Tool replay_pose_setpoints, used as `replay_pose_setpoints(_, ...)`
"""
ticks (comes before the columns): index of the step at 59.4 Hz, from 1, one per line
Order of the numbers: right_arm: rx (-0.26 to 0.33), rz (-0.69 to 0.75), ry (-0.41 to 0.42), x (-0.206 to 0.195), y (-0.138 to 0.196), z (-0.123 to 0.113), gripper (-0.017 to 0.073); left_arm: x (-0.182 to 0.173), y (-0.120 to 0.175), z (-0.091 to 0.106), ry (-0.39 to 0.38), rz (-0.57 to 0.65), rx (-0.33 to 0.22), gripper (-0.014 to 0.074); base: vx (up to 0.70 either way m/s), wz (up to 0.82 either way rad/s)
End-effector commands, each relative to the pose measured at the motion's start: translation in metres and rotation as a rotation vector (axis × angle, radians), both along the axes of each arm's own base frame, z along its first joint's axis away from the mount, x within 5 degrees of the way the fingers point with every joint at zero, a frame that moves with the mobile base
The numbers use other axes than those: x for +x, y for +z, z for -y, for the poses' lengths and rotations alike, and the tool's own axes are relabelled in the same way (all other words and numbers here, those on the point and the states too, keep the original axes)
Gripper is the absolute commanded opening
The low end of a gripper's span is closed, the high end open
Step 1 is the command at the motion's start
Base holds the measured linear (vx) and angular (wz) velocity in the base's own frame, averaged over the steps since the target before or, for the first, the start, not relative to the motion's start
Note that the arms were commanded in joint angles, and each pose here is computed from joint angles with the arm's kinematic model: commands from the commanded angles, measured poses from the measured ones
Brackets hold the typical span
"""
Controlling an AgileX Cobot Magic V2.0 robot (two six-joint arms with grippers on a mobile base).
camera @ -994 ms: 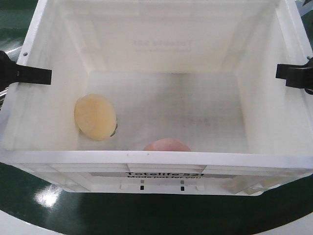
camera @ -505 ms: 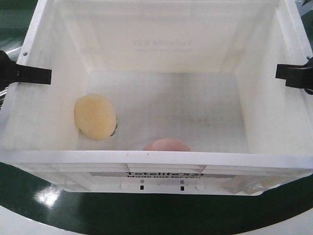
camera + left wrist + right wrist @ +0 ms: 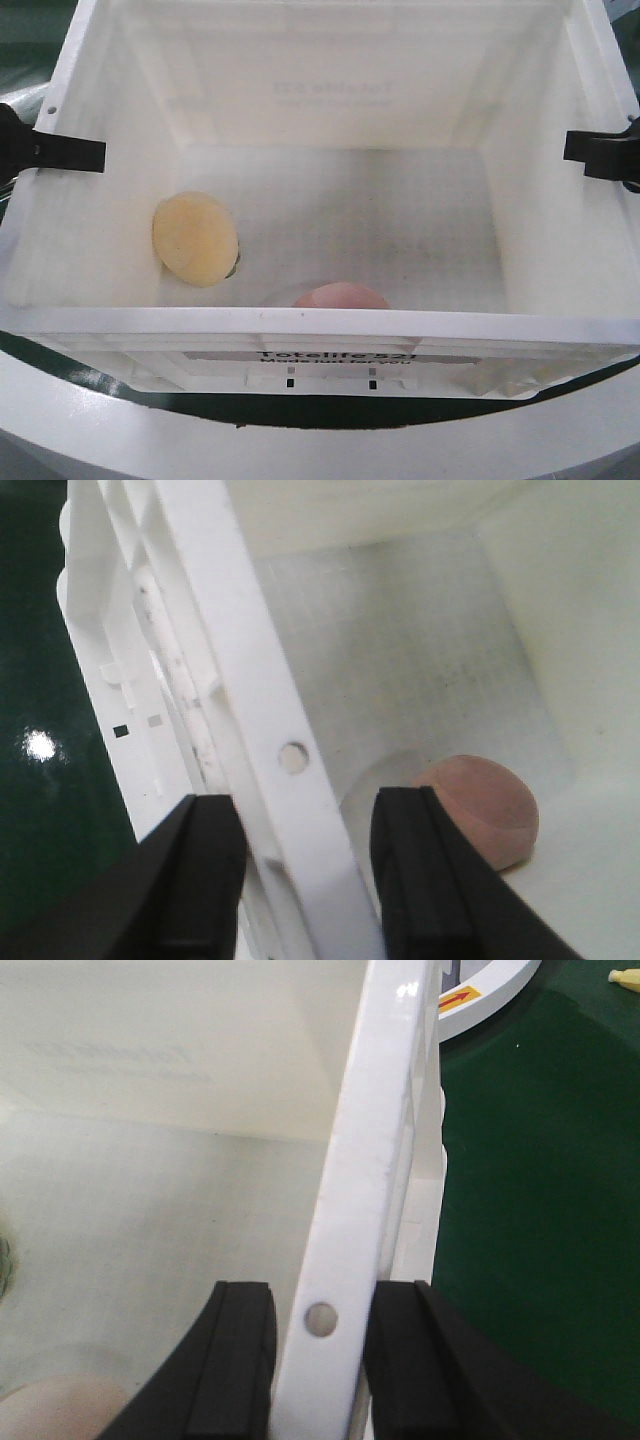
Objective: Place moving items into box and shelve
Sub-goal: 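Hold the tote raised while the base drives away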
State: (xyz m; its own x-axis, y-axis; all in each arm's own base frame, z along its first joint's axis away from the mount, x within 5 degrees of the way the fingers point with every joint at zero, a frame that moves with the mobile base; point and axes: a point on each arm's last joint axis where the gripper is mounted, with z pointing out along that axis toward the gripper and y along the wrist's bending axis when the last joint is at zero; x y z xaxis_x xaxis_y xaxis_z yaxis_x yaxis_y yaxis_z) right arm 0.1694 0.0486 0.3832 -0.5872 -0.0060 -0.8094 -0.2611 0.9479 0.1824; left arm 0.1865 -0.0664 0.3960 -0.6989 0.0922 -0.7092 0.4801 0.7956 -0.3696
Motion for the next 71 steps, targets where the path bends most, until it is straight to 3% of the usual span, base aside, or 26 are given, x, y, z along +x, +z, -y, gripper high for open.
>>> replay_pose_setpoints(1,0.106,0.183,-0.003,-0.0018,0.0295,-0.0027,-0.0006,-0.0059,0.0306,0.0075,0.002,0.142,-0.146,-0.0006,-0.16,0.01)
replay_pose_setpoints(71,0.106,0.183,-0.003,-0.0018,0.0295,-0.0027,-0.0006,-0.0059,0.0306,0.0075,0.002,0.142,-0.146,-0.0006,-0.18,0.12)
